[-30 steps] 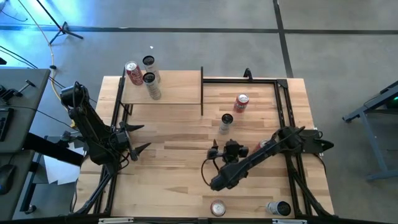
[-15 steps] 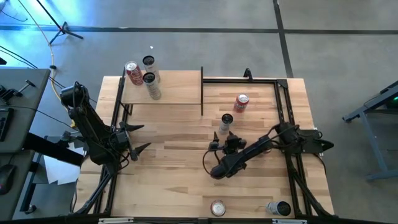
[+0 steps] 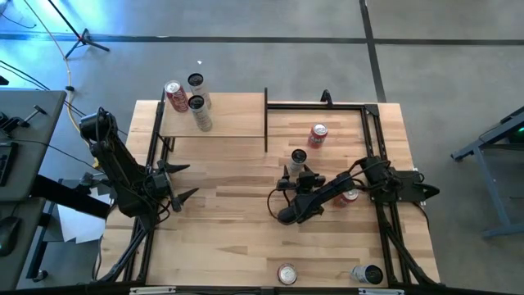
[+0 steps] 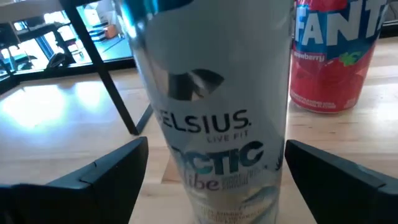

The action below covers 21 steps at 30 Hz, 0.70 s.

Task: Place canned beverage on shelf
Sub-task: Put the top blue soda can on the shelf

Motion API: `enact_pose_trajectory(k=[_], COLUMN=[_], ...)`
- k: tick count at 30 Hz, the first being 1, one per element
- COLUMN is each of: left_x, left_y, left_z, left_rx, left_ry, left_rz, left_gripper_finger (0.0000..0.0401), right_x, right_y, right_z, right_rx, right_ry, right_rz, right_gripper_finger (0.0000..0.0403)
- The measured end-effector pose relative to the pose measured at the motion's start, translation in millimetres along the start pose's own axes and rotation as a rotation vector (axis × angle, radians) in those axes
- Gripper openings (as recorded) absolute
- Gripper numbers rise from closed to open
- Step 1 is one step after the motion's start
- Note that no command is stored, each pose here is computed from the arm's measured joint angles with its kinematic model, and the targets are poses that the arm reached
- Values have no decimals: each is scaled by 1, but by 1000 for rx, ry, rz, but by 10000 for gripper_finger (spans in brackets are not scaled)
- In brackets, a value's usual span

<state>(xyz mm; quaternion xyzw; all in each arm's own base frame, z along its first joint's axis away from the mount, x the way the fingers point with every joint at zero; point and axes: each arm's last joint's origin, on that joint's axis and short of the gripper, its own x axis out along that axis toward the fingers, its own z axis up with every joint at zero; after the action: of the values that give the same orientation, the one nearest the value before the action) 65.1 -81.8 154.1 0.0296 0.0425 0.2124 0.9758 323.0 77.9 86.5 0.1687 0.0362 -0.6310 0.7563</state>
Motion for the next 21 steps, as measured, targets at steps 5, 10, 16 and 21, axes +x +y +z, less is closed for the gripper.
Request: enact_pose_trajectory(k=[5,10,16,21], left_x=[0,0,0,0], left_y=[0,0,0,0], left_z=[0,0,0,0], left_rx=[0,1,0,0], left_ry=[0,0,0,0], left_rz=[0,0,0,0], left_gripper_finger=[400,400,400,400], right_x=[8,15,21,17], right_y=[1,3,5,6], right_z=[2,3,4,2], right_rx=[-26,-42,-37,-41], right_ry=[-4,-23,-24,-27], right_rz=[-19,-27,-37,-16], right_gripper_finger=[357,322,240,237])
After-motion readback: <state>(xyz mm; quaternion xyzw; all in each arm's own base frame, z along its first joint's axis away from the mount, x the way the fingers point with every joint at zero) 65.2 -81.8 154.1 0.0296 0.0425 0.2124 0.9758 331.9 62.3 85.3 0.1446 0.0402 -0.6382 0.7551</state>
